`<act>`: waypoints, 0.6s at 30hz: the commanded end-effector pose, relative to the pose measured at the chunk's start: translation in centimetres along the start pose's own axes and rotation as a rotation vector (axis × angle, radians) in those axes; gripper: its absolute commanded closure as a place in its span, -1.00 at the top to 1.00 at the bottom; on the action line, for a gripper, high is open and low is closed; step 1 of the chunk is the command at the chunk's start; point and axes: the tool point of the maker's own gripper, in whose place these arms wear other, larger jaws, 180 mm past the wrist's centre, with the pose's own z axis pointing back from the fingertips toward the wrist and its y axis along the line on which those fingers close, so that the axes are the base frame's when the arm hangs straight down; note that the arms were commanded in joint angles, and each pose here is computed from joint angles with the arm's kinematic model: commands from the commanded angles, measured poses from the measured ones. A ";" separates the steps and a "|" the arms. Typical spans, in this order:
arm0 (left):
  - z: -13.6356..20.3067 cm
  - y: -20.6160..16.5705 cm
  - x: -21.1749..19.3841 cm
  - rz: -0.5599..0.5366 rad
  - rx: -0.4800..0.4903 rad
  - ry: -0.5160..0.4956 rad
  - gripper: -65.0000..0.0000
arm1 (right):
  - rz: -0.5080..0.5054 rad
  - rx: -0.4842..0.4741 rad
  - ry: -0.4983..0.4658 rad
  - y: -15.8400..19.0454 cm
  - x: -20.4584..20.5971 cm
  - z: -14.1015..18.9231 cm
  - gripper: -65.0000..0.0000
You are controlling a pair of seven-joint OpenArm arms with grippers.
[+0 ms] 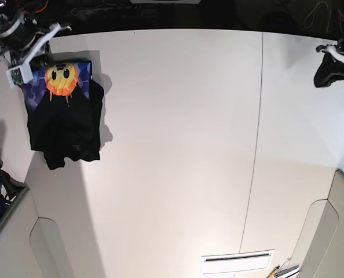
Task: Fold the T-shirt properly
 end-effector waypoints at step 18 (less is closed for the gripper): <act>11.4 -1.3 -17.5 0.331 -0.069 0.622 -1.00 | -0.018 0.419 0.488 5.5 -14.7 4.9 -1.00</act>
